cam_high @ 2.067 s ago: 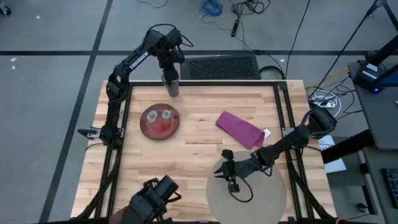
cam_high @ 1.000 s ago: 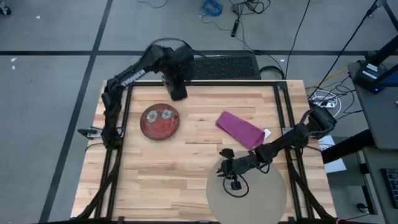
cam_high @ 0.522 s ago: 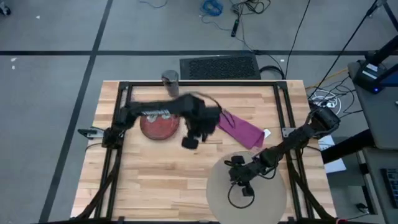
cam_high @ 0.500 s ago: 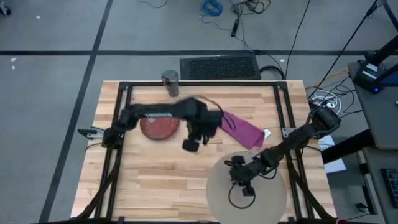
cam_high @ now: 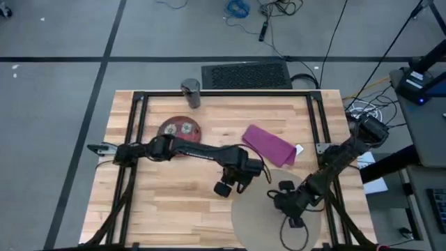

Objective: Set table place
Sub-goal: Move the gray table mat to the center of the table

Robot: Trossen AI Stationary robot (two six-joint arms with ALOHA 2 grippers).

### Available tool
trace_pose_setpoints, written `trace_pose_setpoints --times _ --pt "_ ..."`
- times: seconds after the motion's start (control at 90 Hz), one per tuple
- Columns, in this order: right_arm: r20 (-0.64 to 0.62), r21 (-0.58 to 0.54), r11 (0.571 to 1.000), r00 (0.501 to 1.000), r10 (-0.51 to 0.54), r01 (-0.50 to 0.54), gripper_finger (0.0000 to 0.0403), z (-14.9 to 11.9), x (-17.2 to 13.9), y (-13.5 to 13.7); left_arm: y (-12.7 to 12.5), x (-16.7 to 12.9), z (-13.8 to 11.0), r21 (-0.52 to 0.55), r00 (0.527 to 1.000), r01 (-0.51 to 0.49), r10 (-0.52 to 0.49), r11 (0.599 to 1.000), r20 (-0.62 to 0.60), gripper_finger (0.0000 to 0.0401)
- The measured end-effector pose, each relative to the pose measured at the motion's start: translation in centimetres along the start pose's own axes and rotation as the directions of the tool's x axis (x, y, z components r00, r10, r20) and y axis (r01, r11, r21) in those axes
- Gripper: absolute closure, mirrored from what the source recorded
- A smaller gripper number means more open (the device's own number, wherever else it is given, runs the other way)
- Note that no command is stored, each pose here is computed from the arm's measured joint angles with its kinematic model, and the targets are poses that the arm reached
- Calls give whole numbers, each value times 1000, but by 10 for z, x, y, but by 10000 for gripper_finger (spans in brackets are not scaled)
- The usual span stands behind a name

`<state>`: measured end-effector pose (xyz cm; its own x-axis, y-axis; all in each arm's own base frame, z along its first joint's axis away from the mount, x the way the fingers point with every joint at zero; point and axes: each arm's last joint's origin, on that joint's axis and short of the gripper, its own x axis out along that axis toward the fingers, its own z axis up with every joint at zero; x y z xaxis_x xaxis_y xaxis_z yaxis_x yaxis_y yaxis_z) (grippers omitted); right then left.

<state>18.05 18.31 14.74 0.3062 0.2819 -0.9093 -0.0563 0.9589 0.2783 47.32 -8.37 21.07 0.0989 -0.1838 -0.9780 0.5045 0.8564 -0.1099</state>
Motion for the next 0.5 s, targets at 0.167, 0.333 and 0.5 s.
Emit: trace_pose_setpoints --times 0.167,0.333,0.5 --pt "-45 62 998 999 -9 12 344 -14 -1 8 -17 -1 18 71 989 38 -48 997 142 360" --pt "-87 127 992 996 18 -7 344 -27 -2 18 -30 10 30 159 971 83 -115 984 209 360" --pt "-103 185 983 994 40 -20 344 -40 -5 29 -27 33 33 169 970 113 -145 979 196 360"
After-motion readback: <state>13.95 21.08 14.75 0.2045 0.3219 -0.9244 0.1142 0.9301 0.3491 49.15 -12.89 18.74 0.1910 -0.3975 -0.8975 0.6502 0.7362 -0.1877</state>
